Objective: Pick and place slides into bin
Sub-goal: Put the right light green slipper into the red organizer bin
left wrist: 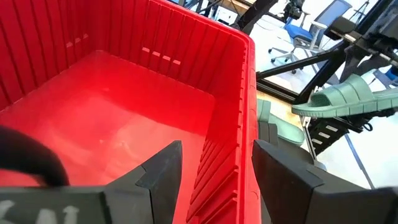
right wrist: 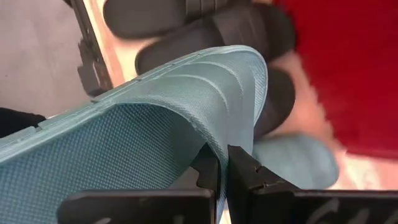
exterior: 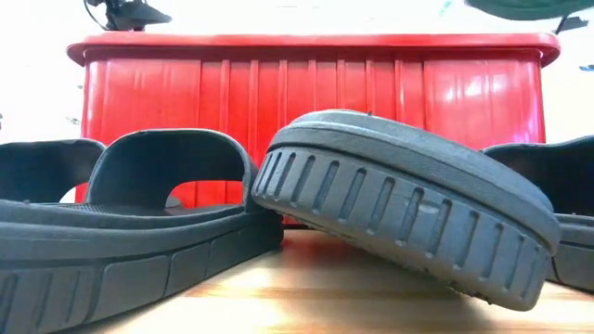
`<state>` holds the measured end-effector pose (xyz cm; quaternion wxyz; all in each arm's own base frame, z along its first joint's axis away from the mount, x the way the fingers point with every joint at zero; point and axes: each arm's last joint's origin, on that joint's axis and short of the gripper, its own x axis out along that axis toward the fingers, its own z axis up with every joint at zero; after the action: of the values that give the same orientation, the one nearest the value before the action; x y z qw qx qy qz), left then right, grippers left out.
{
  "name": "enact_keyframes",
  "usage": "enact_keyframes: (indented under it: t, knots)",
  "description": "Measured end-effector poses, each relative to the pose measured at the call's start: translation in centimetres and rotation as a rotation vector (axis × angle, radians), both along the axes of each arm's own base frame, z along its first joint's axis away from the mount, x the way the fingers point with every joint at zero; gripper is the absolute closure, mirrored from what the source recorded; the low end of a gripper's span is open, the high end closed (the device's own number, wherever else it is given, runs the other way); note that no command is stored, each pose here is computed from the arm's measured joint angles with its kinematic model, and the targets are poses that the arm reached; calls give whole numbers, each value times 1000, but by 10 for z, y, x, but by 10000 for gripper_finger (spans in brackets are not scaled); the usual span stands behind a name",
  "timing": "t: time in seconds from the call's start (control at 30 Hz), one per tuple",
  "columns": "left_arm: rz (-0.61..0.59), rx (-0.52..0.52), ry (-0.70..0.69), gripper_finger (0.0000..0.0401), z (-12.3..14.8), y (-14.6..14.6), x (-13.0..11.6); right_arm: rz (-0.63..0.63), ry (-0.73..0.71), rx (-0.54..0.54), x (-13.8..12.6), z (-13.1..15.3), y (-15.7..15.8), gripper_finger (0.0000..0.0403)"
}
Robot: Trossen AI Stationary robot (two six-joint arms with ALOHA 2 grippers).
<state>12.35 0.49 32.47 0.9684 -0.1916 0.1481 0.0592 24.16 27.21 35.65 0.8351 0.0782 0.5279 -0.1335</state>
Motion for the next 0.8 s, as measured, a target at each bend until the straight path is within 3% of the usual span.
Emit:
enact_keyframes:
  t: [0.43, 0.8]
  knots:
    - [-14, -21, -1, 218, 0, -1, 0, 158, -156, -95, 34, 53, -46, 403]
    - [-12, -20, -2, 218, 0, -1, 0, 165, -292, -251, 23, 92, -88, 402]
